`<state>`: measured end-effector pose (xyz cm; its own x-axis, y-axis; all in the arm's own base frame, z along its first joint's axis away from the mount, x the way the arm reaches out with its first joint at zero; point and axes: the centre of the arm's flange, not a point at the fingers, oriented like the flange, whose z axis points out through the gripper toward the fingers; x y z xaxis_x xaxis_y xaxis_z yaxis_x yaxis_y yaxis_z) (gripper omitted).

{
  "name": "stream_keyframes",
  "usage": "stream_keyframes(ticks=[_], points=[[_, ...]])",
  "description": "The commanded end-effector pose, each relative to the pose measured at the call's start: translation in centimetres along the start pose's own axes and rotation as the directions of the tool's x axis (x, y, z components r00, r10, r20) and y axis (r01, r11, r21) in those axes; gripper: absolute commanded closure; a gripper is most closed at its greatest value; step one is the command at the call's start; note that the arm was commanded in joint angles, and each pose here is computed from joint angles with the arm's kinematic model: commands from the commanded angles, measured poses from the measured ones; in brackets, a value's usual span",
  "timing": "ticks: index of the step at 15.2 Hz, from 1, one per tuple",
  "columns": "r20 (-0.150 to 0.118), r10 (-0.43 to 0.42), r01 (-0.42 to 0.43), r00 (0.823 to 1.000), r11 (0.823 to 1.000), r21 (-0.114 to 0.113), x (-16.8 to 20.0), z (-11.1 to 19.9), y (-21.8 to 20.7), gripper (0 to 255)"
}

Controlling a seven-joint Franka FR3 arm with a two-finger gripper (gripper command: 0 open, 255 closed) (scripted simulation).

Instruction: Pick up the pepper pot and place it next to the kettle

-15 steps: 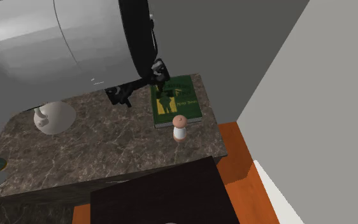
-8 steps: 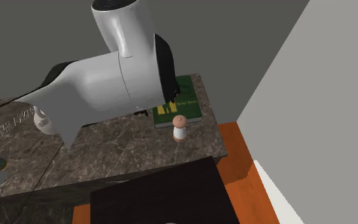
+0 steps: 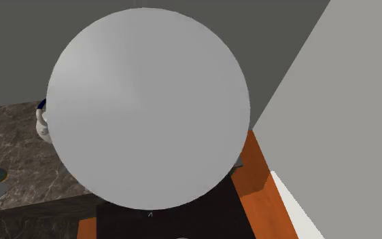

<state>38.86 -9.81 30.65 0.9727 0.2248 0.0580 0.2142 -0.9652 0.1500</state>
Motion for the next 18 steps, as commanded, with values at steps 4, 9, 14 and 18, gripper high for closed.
stream_keyframes(ticks=[4,9,14,18], points=[[0.011,-0.014,0.014,1.0,1.0,-0.015,0.2,6.3,1.5,0],[0.019,-0.021,0.022,1.0,0.999,-0.023,0.3,10.7,2.6,0],[0.019,-0.021,0.022,1.0,0.999,-0.023,0.2,13.3,2.7,0],[0.019,-0.021,0.022,1.0,0.999,-0.023,0.2,14.1,2.7,0]])
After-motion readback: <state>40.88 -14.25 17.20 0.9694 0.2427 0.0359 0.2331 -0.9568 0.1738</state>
